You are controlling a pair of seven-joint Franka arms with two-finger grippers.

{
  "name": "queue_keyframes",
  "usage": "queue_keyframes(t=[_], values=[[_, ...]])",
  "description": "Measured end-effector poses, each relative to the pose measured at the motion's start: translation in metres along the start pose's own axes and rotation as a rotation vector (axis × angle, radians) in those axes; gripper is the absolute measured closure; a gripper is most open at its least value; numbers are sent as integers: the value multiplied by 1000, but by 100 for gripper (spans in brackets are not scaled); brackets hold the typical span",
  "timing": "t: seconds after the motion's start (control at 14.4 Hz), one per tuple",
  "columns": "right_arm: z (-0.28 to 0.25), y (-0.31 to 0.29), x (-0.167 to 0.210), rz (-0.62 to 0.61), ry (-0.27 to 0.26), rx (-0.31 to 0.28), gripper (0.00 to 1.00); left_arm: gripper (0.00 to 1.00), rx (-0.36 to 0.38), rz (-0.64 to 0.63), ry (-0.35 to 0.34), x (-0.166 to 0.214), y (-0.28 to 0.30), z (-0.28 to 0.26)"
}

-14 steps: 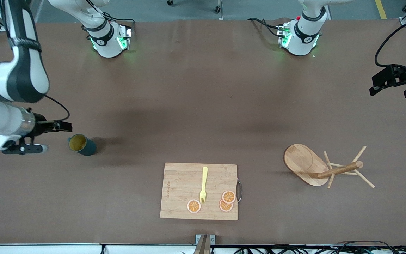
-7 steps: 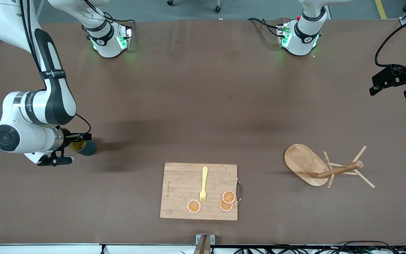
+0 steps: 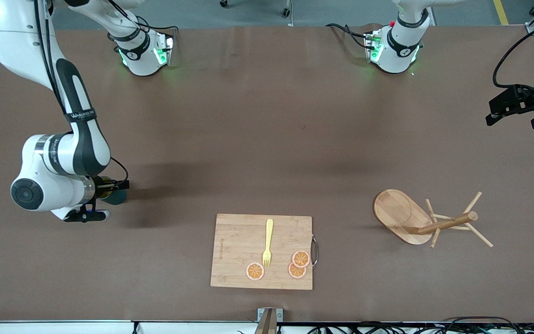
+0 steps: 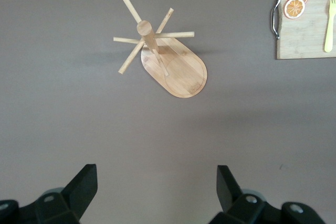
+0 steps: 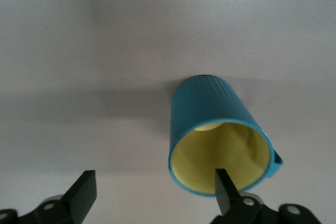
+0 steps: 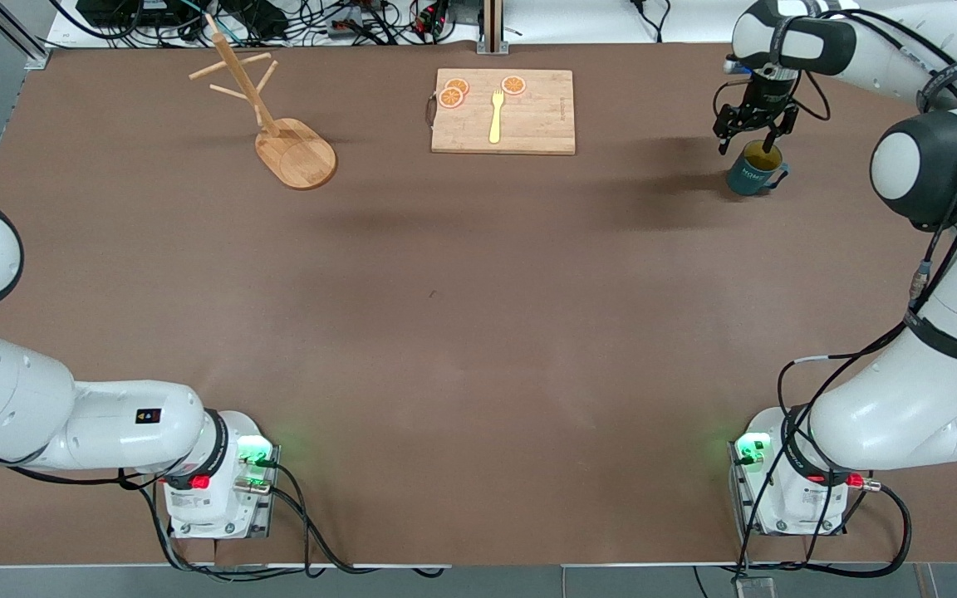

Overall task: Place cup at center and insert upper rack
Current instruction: 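Reach the right gripper down to the teal mug and grasp its rim, then lift the teal mug with the right gripper and carry it toward the table center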

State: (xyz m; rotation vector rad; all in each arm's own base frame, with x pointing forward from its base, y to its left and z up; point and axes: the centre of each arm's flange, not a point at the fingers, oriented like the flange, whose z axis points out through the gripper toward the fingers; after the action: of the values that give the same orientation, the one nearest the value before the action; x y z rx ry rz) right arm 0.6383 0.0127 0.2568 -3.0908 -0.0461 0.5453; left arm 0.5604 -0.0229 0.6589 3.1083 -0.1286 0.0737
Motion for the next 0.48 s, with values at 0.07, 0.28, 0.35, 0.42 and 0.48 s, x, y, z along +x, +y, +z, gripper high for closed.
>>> queue_keyframes(t=[0.07,0.28,0.35,0.42,0.48], values=[[6,1,2,1,-6,-1,4,0,0,0,0,0,0,0],[14,2,4,5,-14,-1,20,0,0,0,0,0,0,0],[14,3,4,5,-14,-2,28,0,0,0,0,0,0,0],[14,3,4,6,-14,-1,41,0,0,0,0,0,0,0],[14,3,4,6,-14,-1,51,0,0,0,0,0,0,0]])
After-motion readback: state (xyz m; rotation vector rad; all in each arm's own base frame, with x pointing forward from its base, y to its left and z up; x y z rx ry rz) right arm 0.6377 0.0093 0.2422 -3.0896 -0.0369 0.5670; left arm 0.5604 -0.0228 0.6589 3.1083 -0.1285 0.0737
